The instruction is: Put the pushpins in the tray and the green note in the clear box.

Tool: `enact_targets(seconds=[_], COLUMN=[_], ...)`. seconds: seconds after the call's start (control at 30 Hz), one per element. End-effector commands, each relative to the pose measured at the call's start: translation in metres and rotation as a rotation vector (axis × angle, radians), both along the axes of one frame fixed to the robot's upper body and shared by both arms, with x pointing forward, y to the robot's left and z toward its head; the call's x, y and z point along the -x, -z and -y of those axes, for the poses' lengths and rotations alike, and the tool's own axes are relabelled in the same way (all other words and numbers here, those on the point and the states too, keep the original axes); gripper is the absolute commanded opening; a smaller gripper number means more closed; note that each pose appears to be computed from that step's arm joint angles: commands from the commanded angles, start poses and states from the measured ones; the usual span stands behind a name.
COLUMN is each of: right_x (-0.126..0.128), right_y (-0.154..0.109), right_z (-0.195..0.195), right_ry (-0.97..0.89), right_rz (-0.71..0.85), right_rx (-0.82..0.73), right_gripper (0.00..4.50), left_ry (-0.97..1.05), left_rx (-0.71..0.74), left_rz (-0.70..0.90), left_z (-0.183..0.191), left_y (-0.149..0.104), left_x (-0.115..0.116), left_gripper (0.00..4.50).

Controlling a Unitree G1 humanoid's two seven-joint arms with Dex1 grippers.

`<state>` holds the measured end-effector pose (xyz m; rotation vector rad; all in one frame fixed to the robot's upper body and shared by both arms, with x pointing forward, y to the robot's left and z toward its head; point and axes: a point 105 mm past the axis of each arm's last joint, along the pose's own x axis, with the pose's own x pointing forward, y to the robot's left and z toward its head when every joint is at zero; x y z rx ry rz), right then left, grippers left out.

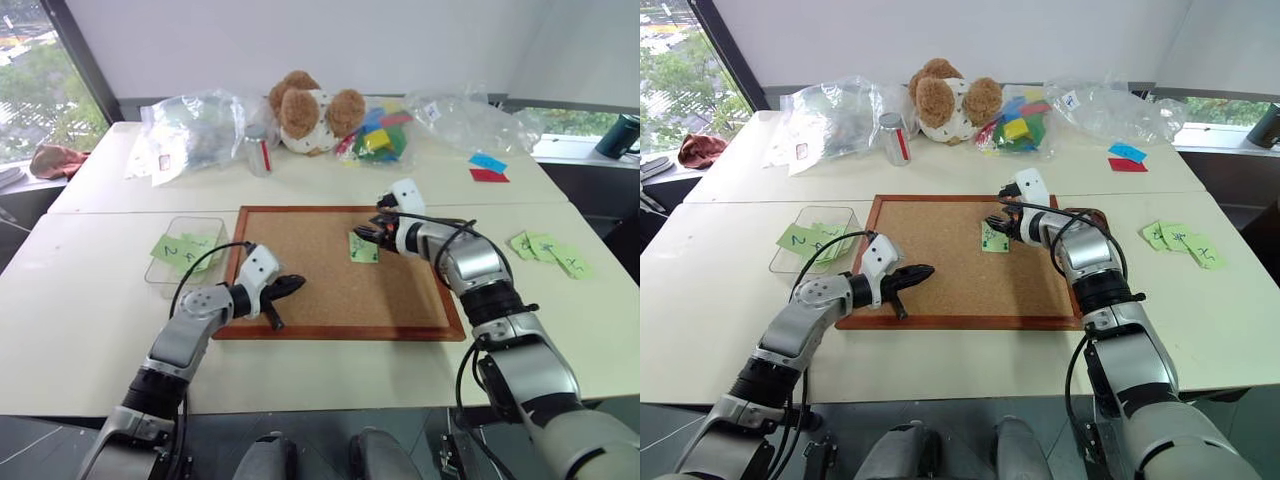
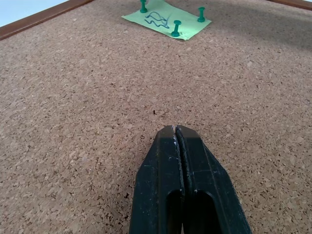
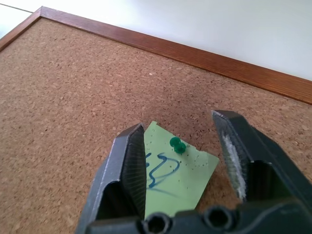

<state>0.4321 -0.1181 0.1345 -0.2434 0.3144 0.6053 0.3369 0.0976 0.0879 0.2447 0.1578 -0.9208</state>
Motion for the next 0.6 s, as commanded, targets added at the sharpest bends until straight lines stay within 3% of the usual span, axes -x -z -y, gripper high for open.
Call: enact_targets(seconds=[0.03,0.33,0.43,0.53,0.6], right_x=[-0.006,-0.007,-0.007,-0.008,-0.008], right_y=[-0.015,-0.002,-0.004,-0.007,-0.011], right_z=[-0.003,-0.004,-0.005,-0.005,-0.003], right_ry=[-0.013,-0.021,-0.025,-0.027,-0.027], right_rz=[0.055,0.031,0.036,0.045,0.055], right_rx=[-0.006,0.002,-0.002,-0.004,-0.006], right_gripper=[2.25,2.25,1.5,0.03,0.03], left_ry=[-0.027,-0.033,-0.041,-0.043,-0.044], left_rx=[-0.022,-0.024,-0.023,-0.025,-0.03], left_rz=[-0.014,-0.016,-0.017,-0.021,-0.032], left_z=[-0.005,-0.006,-0.007,-0.007,-0.007], left_y=[0.006,0.005,0.006,0.007,0.01], left_x=[0.001,0.003,0.003,0.003,0.004], left_gripper=[0.0,0.0,0.0,0.0,0.0])
